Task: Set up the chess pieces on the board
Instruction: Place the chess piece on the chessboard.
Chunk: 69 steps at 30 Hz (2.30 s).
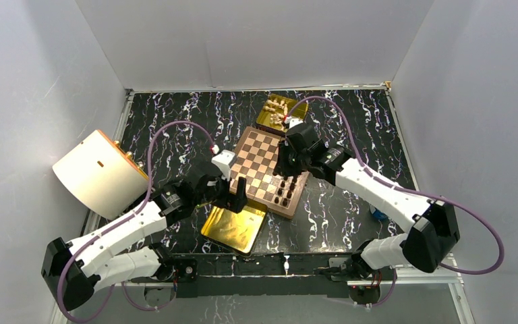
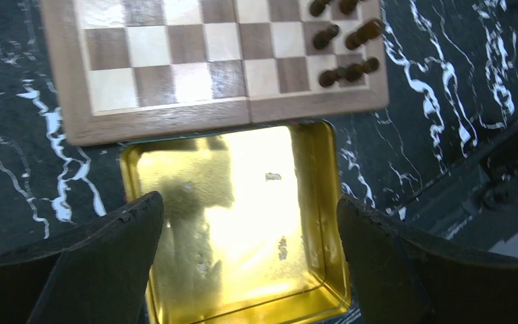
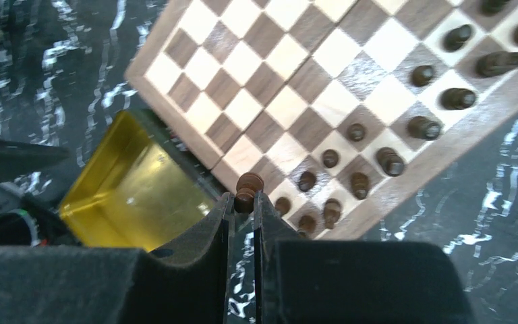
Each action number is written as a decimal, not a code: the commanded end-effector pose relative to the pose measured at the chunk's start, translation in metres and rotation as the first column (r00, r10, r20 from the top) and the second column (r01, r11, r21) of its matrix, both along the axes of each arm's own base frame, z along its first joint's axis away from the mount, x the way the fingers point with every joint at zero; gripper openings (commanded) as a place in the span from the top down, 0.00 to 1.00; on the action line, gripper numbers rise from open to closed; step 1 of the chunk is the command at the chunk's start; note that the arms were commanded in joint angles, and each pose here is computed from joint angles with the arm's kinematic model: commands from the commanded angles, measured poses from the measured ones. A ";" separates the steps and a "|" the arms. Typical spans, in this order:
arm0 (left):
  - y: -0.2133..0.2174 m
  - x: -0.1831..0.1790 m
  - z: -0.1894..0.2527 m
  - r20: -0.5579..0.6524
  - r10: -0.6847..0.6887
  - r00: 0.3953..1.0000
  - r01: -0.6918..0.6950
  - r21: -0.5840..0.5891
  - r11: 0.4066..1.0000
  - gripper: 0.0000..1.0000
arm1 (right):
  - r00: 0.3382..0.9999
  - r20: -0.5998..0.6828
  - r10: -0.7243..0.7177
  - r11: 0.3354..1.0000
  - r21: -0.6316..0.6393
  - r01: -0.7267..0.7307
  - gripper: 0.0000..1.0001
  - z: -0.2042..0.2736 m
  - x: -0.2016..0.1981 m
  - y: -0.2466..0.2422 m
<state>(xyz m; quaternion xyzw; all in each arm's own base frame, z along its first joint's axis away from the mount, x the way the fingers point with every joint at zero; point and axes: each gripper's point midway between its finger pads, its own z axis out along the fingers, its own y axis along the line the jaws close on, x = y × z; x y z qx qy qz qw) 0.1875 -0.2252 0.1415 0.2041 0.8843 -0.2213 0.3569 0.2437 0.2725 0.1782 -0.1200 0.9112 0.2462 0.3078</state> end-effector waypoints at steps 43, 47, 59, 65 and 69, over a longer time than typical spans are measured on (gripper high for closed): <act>0.066 0.039 0.016 0.116 0.053 0.992 -0.055 0.009 0.998 0.05 | 0.979 -0.050 -0.200 0.913 -0.371 0.168 0.83 -0.083 0.091 -0.040; 0.066 0.039 0.016 0.116 0.053 0.992 -0.055 0.009 0.998 0.05 | 0.978 -0.059 -0.201 0.913 -0.372 0.166 0.83 -0.086 0.091 -0.041; 0.067 0.039 0.017 0.121 0.055 0.991 -0.056 0.007 0.998 0.05 | 0.976 -0.072 -0.207 0.909 -0.384 0.164 0.82 -0.089 0.091 -0.043; 0.067 0.039 0.017 0.122 0.053 0.991 -0.054 0.007 0.999 0.05 | 0.975 -0.080 -0.208 0.906 -0.391 0.161 0.82 -0.094 0.090 -0.043; 0.067 0.039 0.017 0.123 0.056 0.991 -0.057 0.008 0.998 0.05 | 0.974 -0.094 -0.208 0.908 -0.390 0.156 0.81 -0.099 0.088 -0.043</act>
